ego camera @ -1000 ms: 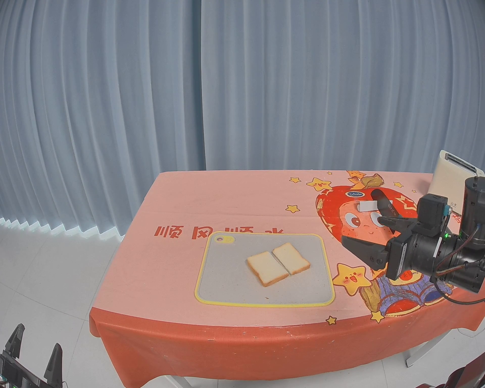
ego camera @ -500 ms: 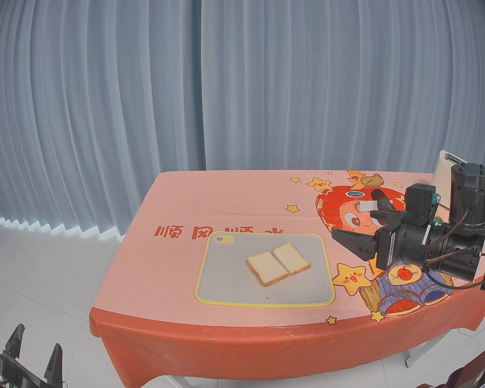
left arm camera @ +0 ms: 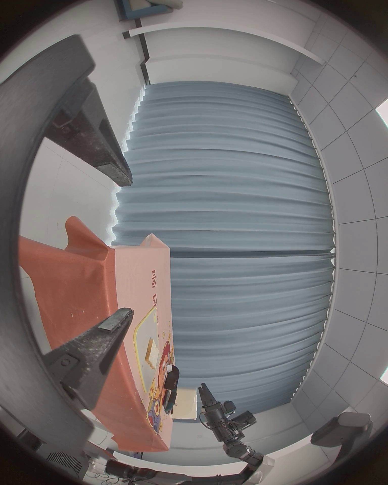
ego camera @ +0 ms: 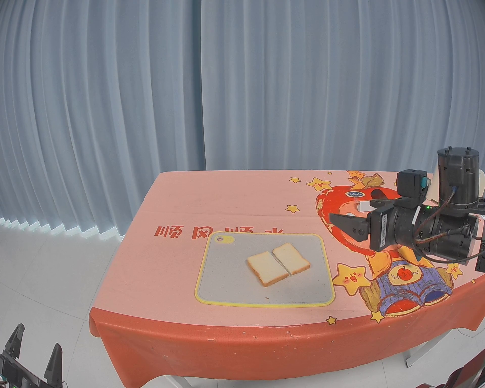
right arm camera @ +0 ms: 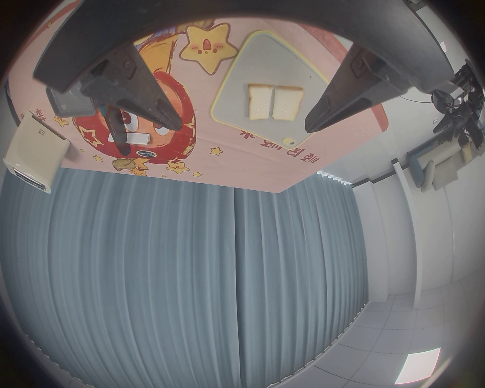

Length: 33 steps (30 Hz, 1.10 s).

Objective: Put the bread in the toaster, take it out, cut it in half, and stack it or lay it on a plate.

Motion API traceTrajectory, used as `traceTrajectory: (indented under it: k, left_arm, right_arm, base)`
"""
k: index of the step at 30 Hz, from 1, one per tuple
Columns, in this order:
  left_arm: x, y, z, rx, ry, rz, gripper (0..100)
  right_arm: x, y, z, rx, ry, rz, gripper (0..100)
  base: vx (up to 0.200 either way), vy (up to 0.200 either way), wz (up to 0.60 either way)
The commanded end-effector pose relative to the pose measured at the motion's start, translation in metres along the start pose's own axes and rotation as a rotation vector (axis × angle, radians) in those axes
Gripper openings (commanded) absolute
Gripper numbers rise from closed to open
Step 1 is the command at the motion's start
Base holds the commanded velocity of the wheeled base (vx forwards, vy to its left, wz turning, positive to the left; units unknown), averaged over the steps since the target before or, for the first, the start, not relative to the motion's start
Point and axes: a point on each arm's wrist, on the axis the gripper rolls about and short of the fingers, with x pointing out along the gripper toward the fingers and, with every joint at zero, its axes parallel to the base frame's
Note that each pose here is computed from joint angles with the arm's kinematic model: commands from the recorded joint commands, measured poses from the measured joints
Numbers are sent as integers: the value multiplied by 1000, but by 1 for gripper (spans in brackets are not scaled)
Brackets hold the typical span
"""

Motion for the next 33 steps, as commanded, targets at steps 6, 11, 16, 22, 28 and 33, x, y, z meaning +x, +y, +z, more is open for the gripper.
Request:
traceTrajectory:
  k: [6,11,16,22,28,33]
  left_arm:
    - [0,0,-5,0,7,0,100]
    - [0,0,-5,0,7,0,100]
    - [0,0,-5,0,7,0,100]
    - [0,0,-5,0,7,0,100]
    - [0,0,-5,0,7,0,100]
    - [0,0,-5,0,7,0,100]
  right_arm:
    - [24,-4,6,5,14,-26,100]
    - [26,-2,10,-5,89,-27,100]
    - [37,-2,8,-9,145,-36,100]
    - [55,3,-7,-27,212,-30,100]
    - [86,3,-28,-45,302,-50,100]
    - [102,1,-33,-60,324,-98,100]
  base:
    - [0,0,0]
    - [0,0,0]
    - [0,0,0]
    - [0,0,0]
    - [0,0,0]
    - [0,0,0]
